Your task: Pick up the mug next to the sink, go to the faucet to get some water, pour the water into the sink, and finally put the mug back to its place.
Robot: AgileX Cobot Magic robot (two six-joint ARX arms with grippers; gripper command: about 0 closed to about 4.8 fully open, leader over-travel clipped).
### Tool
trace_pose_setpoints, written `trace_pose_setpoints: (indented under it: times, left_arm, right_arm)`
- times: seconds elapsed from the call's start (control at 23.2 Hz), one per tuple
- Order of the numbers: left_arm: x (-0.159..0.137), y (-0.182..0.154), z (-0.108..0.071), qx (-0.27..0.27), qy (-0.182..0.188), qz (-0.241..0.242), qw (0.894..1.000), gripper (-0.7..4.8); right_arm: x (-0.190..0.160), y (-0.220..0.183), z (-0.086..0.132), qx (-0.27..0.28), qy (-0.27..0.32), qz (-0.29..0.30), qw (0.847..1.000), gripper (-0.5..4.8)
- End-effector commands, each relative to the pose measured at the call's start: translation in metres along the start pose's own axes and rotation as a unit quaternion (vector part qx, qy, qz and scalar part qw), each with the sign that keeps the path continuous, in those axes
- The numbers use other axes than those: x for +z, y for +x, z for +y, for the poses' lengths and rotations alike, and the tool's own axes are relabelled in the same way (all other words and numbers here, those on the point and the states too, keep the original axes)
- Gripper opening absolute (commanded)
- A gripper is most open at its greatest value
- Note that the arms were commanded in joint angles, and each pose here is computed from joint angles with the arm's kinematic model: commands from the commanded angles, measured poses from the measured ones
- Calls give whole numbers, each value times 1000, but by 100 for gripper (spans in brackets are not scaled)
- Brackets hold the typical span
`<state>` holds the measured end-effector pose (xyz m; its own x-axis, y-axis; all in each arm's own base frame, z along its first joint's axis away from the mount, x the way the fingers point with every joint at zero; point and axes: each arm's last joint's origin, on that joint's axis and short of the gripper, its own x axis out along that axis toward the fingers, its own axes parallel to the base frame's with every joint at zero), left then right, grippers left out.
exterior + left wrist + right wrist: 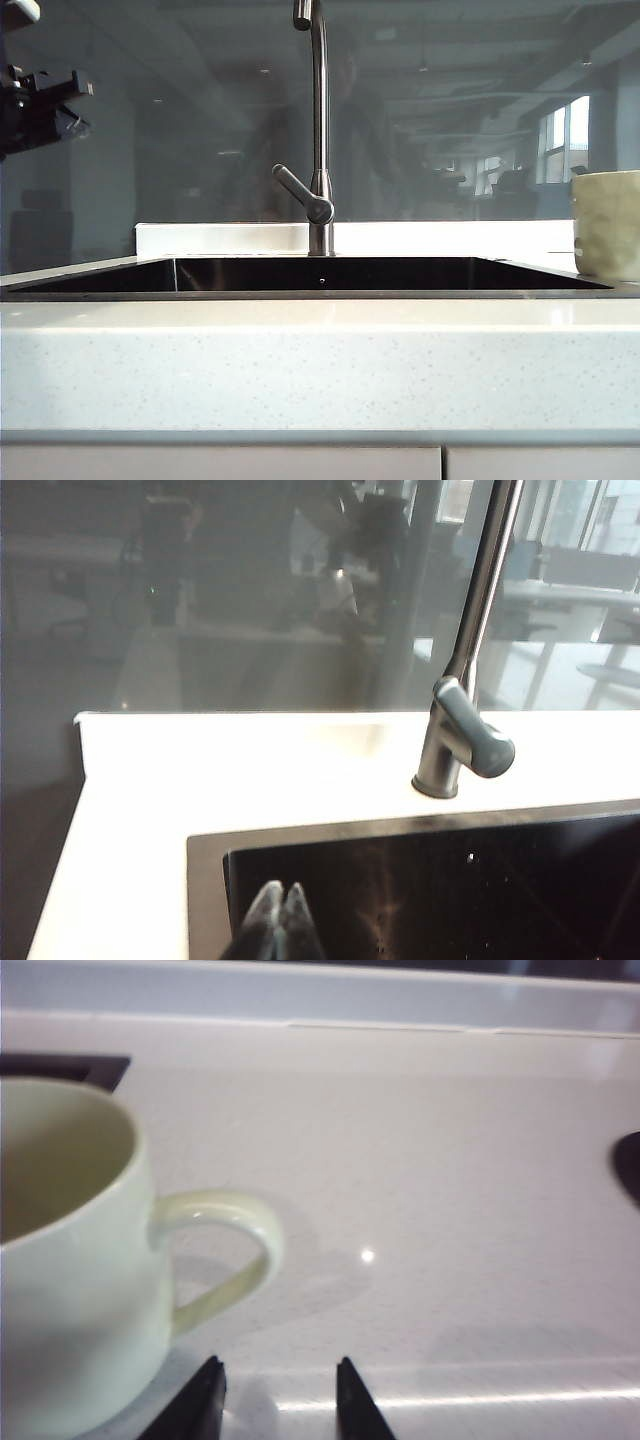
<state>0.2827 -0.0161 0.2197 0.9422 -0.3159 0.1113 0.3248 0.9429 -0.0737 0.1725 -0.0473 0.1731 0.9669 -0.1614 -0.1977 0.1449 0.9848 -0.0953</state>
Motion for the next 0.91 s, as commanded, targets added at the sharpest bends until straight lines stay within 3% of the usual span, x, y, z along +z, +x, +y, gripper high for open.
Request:
trace_pose_setpoints:
  times: [0.04, 0.17, 0.43, 0.91]
  left_arm:
    - [-1, 2, 1, -3, 4, -6, 1000, -6]
    - [-2, 2, 1, -12, 3, -3, 1000, -6]
    - [-4, 2, -3, -85, 16, 6, 996, -6]
    - [-4, 2, -4, -86, 16, 6, 996, -6]
  right_arm:
    - [10, 10, -2, 7, -21, -9, 1000, 159]
    - [11, 17, -3, 8, -21, -3, 1000, 159]
    - [6, 25, -3, 20, -22, -7, 1000, 159]
    - [3, 38, -3, 39, -26, -33, 998, 158]
